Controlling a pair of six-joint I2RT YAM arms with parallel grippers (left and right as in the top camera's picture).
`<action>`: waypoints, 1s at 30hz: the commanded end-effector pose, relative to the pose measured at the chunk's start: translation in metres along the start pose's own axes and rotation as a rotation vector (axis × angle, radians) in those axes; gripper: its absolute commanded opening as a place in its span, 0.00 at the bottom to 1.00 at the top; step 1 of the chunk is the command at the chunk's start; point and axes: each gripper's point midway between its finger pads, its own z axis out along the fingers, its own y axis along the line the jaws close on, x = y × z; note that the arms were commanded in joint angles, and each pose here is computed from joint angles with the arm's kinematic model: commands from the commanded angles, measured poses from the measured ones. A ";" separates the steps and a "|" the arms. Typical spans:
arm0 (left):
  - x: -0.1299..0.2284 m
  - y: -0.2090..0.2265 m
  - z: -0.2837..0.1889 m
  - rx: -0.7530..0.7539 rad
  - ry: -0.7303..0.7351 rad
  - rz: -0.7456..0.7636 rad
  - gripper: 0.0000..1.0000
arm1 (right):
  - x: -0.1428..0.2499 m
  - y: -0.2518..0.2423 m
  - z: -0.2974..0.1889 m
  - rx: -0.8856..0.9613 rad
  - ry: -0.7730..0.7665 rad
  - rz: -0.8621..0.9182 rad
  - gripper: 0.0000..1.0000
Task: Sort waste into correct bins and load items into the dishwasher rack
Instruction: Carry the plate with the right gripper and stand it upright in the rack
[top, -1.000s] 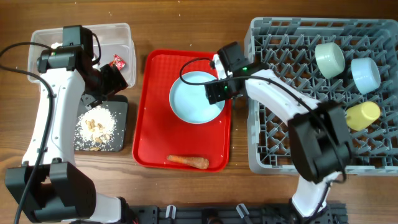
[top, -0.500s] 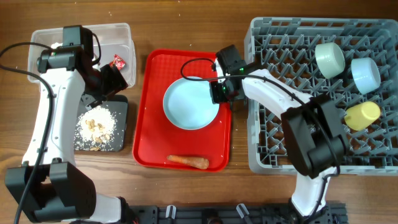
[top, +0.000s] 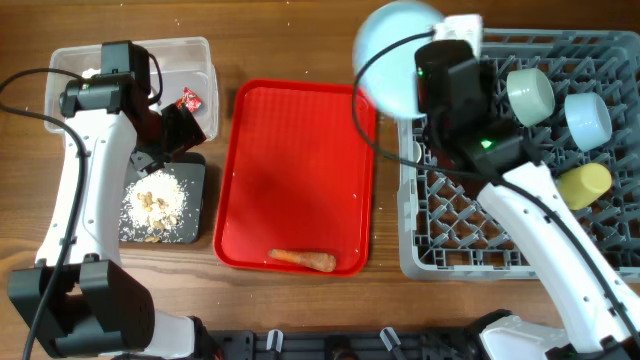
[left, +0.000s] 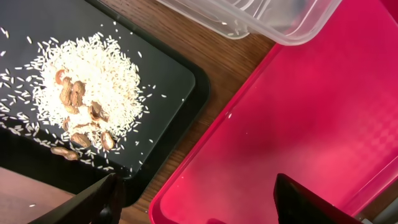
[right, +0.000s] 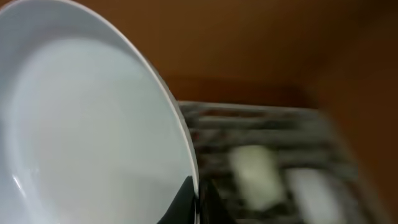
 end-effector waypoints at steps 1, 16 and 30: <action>-0.003 0.000 -0.005 0.002 -0.019 -0.006 0.78 | -0.003 -0.093 -0.010 0.518 -0.002 -0.027 0.04; -0.003 0.000 -0.005 0.002 -0.018 -0.006 0.78 | 0.069 -0.060 0.070 0.429 0.244 -0.172 0.04; -0.003 0.000 -0.005 0.002 -0.018 -0.006 0.78 | 0.069 -0.097 0.062 0.667 0.248 -0.221 0.04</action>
